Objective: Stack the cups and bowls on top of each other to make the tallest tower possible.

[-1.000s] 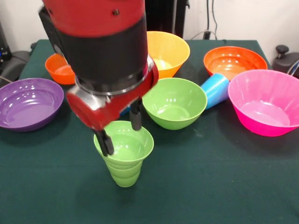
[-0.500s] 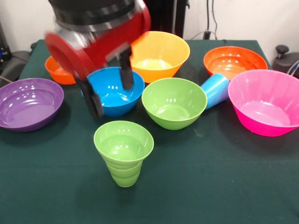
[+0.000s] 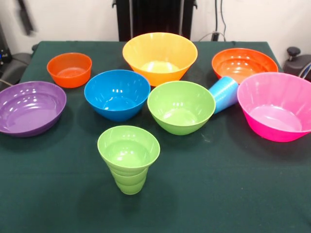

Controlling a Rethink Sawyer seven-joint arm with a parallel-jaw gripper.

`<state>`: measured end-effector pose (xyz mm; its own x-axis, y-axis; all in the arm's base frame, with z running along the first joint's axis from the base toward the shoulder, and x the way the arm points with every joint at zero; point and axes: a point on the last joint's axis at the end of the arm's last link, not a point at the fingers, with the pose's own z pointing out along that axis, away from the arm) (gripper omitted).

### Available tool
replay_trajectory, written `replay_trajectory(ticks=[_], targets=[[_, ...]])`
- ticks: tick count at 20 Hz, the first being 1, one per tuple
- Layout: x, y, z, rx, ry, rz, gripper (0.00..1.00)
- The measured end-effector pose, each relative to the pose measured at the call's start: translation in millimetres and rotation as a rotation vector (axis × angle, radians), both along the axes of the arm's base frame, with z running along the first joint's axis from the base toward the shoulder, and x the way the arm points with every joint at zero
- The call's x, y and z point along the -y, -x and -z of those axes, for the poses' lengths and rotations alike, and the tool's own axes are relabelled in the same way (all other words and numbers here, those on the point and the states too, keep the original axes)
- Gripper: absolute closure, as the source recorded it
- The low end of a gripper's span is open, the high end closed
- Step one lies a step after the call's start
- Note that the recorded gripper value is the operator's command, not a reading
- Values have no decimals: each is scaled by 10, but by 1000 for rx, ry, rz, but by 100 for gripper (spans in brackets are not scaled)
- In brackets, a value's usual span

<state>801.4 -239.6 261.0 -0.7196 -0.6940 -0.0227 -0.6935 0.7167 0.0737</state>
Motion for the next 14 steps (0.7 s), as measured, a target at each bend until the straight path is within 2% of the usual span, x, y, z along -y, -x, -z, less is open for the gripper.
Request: replay_trajectory(ticks=[1,2,3,5,7,8,10,14], targets=[[67,39,-8,5,5,7,0],[316,210,-37,19,23,32,0],[463,324,-46,28,36,47,0],[609,465,-55,36,49,63,0],[819,730,-55,48,69,87,0],[874,826,-47,51,76,93,0],[977,1137,2,56,95,103,0],[936,1603,160,47,106,101,0]])
